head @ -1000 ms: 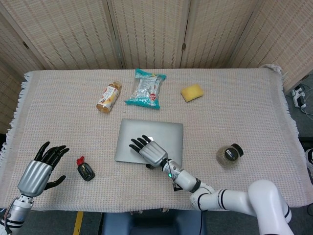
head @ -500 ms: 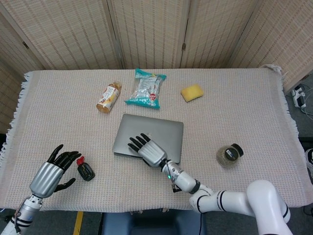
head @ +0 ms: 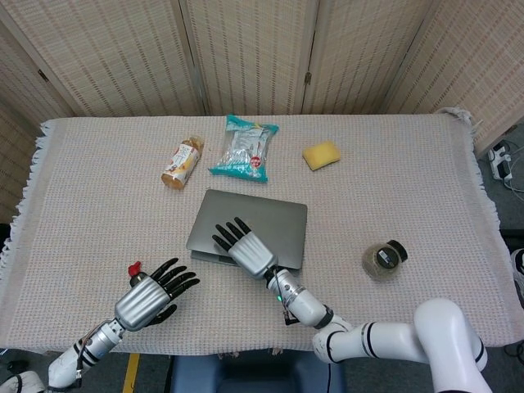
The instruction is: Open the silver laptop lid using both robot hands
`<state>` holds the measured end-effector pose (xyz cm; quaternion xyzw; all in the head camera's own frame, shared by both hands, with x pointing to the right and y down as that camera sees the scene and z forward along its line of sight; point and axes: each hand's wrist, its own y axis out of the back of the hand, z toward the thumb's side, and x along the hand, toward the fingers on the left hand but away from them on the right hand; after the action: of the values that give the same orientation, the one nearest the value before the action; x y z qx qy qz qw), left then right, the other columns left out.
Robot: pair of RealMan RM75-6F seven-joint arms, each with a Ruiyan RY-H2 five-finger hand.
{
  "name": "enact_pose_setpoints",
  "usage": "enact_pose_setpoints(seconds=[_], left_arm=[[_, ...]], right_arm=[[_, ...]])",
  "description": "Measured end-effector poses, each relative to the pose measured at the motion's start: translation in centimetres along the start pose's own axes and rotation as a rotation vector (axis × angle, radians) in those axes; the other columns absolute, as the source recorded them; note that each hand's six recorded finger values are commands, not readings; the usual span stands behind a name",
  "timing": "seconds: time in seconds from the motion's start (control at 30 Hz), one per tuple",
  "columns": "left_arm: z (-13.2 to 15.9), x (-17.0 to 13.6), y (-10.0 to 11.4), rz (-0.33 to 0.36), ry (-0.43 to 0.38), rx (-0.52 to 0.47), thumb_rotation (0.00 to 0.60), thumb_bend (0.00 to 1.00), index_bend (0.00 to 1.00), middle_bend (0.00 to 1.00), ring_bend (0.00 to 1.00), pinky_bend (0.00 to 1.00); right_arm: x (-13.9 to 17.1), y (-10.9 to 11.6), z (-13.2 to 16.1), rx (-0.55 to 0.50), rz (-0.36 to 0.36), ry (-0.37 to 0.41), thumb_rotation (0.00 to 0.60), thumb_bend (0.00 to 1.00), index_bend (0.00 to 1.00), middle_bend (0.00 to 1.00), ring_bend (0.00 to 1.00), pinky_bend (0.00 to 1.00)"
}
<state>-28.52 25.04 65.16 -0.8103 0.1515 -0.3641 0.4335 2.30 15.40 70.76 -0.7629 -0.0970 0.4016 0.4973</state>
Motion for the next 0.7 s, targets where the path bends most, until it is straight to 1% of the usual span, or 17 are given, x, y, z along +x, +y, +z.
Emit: enact_pose_setpoints(seconds=[0.17,0.23,0.37,0.7], left_arm=[[0.8,2.4,-0.8,-0.083,-0.021,-0.008,0.6,0.71,0.04,0.07,0.05,0.0],[0.8,3.1,-1.2,-0.11,-0.016,-0.012,0.6,0.73,0.02,0.05,0.03,0.0],[0.7,4.9,-1.7,-0.144,0.01,-0.036,0.6,0.74,0.0,0.04,0.03,0.0],[-0.6,7.8,-3.4,-0.214,0.09,-0.093,0.6,0.74,0.0,0.02,0.01,0.0]], right_arm=[[0.0,0.4,-0.2,0.011,-0.005,-0.02,0.6,0.55,0.0,0.0,0.0,0.0],[0.0,0.6,-0.1,0.012,-0.008,-0.024,0.6,0.55,0.0,0.0,0.0,0.0],[-0.1,0.8,-0.2,0.026,-0.015,-0.03,0.6,0.55,0.0,0.0,0.0,0.0],[-0.3,0.9,0.1,0.045,-0.015,-0.036,0.6,0.55,0.0,0.0,0.0,0.0]])
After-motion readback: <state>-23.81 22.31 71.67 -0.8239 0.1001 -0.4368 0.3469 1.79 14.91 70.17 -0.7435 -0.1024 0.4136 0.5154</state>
